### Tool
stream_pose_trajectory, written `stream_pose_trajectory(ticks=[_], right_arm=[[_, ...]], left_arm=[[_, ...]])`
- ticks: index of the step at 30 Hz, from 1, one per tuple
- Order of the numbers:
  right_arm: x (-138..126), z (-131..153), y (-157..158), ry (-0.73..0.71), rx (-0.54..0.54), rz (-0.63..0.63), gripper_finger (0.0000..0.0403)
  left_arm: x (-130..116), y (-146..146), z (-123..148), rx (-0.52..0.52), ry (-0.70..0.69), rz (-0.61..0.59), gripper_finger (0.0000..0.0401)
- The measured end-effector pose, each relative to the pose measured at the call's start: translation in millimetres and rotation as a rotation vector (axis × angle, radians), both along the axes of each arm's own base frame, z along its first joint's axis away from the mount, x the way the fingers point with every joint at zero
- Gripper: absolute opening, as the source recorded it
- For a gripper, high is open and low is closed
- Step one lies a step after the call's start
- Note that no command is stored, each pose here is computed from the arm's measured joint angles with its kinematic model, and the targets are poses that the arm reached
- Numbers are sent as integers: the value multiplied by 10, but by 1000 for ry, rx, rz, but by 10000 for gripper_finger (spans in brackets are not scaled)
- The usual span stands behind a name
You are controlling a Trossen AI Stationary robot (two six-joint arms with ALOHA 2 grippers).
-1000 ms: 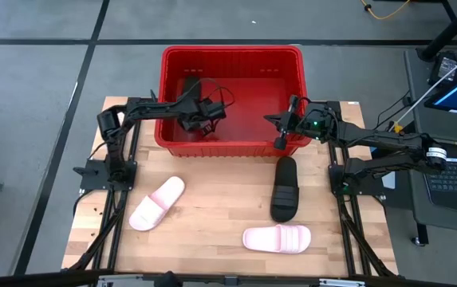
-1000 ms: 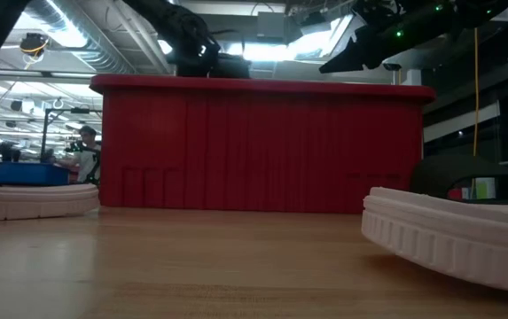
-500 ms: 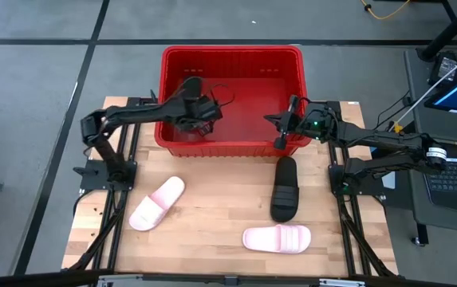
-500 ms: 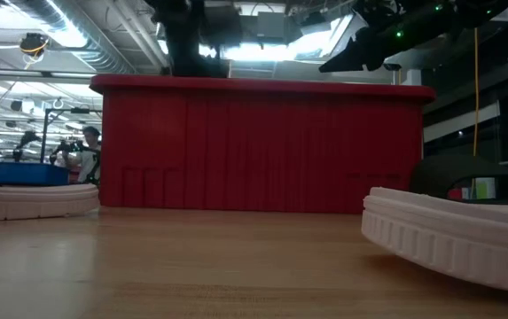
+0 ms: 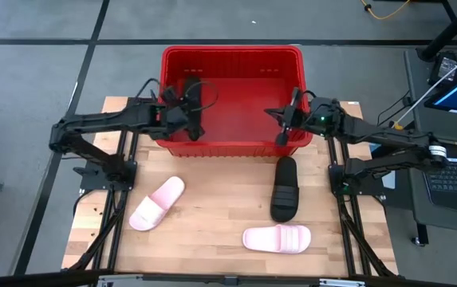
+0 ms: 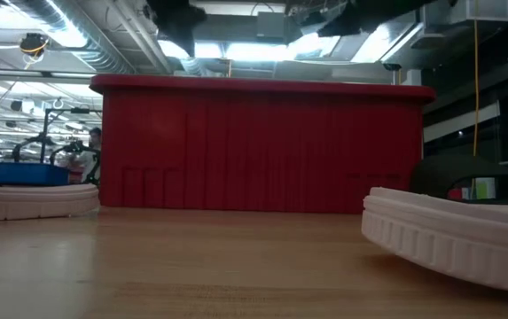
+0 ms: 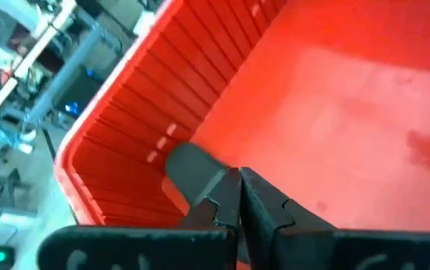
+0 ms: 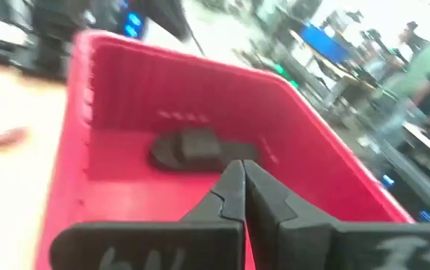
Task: Pick and place slides into bin
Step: Put the black slides into the red bin
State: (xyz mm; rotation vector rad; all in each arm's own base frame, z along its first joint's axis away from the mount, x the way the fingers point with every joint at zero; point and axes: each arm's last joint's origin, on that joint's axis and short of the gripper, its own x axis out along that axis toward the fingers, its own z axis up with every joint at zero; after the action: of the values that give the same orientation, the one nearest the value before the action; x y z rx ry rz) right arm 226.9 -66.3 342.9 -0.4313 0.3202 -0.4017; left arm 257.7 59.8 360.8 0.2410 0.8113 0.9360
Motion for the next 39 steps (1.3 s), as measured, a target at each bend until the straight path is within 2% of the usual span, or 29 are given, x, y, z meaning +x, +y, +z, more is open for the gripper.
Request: stream_pose_trajectory(ticks=[3,6,9,14,18,22,26,32,39], right_arm=[[-38,101,98,90,3,-98,3],[-54,151,231,99,76,-113,2],[-45,133,395,108,130,-68,2],[3,15,695,235,145,-66,1],[66,115,919,315,220,-94,1],[132,144,1131,473,296,-152,1],[151,237,1388,560,364,-216,1],[91,413,1792,521,500,-259,0],[-112,224,2196,476,636,-297,0]], left_arm=[[-78,-133,89,25,-42,-31,2],[-125,-282,88,54,-109,-87,1],[-159,-447,18,69,-142,-217,1],[-258,-654,-82,25,-255,-457,1],[-385,-737,-85,-9,-332,-553,1],[-465,-816,-69,-35,-354,-602,1],[-503,-880,-73,-42,-337,-635,1],[-519,-950,-89,-32,-304,-680,2],[-529,-1041,-75,-26,-309,-731,2]])
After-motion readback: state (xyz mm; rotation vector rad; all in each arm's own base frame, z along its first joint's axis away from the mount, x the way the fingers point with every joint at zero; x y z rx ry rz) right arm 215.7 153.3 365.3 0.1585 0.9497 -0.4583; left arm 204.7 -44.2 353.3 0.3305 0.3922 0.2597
